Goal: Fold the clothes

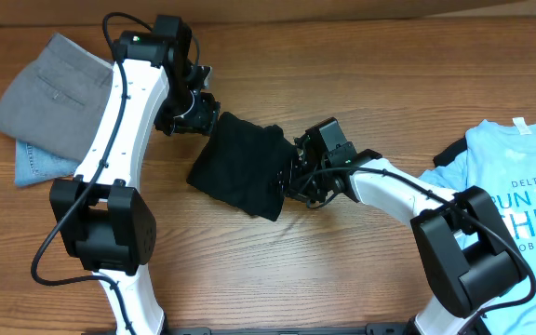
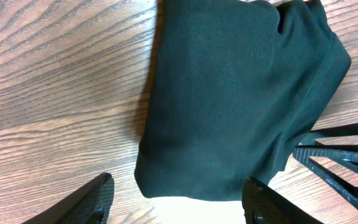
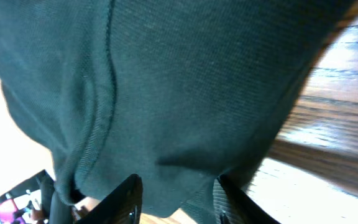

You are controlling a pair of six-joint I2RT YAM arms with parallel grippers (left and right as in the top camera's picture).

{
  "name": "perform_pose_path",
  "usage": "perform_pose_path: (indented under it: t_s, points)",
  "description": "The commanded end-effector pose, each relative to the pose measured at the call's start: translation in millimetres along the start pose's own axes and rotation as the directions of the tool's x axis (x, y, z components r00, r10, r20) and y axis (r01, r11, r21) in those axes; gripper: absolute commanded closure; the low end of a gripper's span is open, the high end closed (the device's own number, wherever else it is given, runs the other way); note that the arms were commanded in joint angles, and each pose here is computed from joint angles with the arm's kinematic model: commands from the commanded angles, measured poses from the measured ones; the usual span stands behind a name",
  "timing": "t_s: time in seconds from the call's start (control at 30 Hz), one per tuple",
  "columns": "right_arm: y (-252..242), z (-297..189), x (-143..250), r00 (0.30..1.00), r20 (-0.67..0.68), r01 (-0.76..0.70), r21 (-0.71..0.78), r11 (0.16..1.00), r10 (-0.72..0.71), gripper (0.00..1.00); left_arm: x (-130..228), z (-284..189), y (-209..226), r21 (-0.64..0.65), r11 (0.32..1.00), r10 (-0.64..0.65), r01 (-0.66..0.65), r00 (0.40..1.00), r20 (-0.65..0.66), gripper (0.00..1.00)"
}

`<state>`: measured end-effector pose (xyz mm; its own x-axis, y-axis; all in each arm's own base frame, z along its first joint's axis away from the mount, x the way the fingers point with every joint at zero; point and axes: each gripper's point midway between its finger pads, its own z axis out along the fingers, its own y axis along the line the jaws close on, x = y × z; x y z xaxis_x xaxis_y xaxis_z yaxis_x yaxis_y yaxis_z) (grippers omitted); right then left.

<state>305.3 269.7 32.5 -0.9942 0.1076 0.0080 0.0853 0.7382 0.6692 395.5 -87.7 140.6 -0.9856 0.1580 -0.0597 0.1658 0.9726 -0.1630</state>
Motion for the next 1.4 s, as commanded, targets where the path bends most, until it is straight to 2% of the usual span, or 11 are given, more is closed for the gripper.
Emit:
perform_pose_path:
  t_s: [0.0, 0.2, 0.33, 0.43, 0.57, 0.8, 0.9, 0.97, 1.2, 1.3, 1.37]
  points:
    - [3, 3, 6, 1.0, -0.024, 0.016, -0.025, 1.0, -0.016, 0.6, -4, -11, -4, 0.018, 1.0, 0.024, -0.025, 0.999, 0.039, 0.31]
    - [-5, 4, 4, 1.0, -0.006, 0.003, 0.008, 1.0, -0.003, 0.52, -5, -11, -4, 0.018, 1.0, 0.025, -0.025, 0.999, 0.043, 0.31]
    - [-7, 6, 5, 1.0, -0.012, -0.02, 0.011, 1.0, 0.02, 0.51, -5, -11, -4, 0.018, 1.0, 0.025, -0.025, 0.999, 0.043, 0.32]
    - [-2, 6, 2, 1.0, -0.005, -0.004, -0.011, 1.0, 0.004, 0.53, -6, -11, -4, 0.018, 1.0, 0.025, -0.026, 0.999, 0.045, 0.32]
    - [7, 8, 0, 1.0, 0.009, 0.029, -0.038, 0.999, -0.029, 0.61, -6, -11, -4, 0.018, 1.0, 0.025, -0.026, 0.999, 0.046, 0.32]
    - [10, 11, 3, 0.998, 0.009, 0.062, -0.035, 0.997, -0.062, 0.64, -6, -11, -4, 0.018, 1.0, 0.025, -0.026, 0.999, 0.045, 0.32]
    - [1, 12, 8, 1.0, -0.008, -0.002, 0.001, 1.0, 0.002, 0.5, -6, -11, -4, 0.018, 1.0, 0.025, -0.026, 0.999, 0.046, 0.32]
    - [-5, 12, 10, 1.0, -0.011, -0.027, 0.028, 0.999, 0.028, 0.48, -6, -11, -4, 0.018, 1.0, 0.025, -0.026, 0.999, 0.046, 0.32]
    - [10, 15, 5, 0.999, 0.012, 0.033, -0.02, 0.999, -0.033, 0.72, -6, -11, -4, 0.018, 1.0, 0.025, -0.026, 0.999, 0.048, 0.32]
    - [11, 16, 5, 0.999, 0.013, 0.038, -0.023, 0.999, -0.038, 0.9, -6, -11, -4, 0.018, 0.999, 0.025, -0.026, 0.999, 0.046, 0.32]
    - [10, 15, 5, 0.999, 0.01, 0.03, -0.018, 0.999, -0.03, 0.96, -6, -11, -4, 0.018, 0.999, 0.025, -0.026, 0.999, 0.046, 0.32]
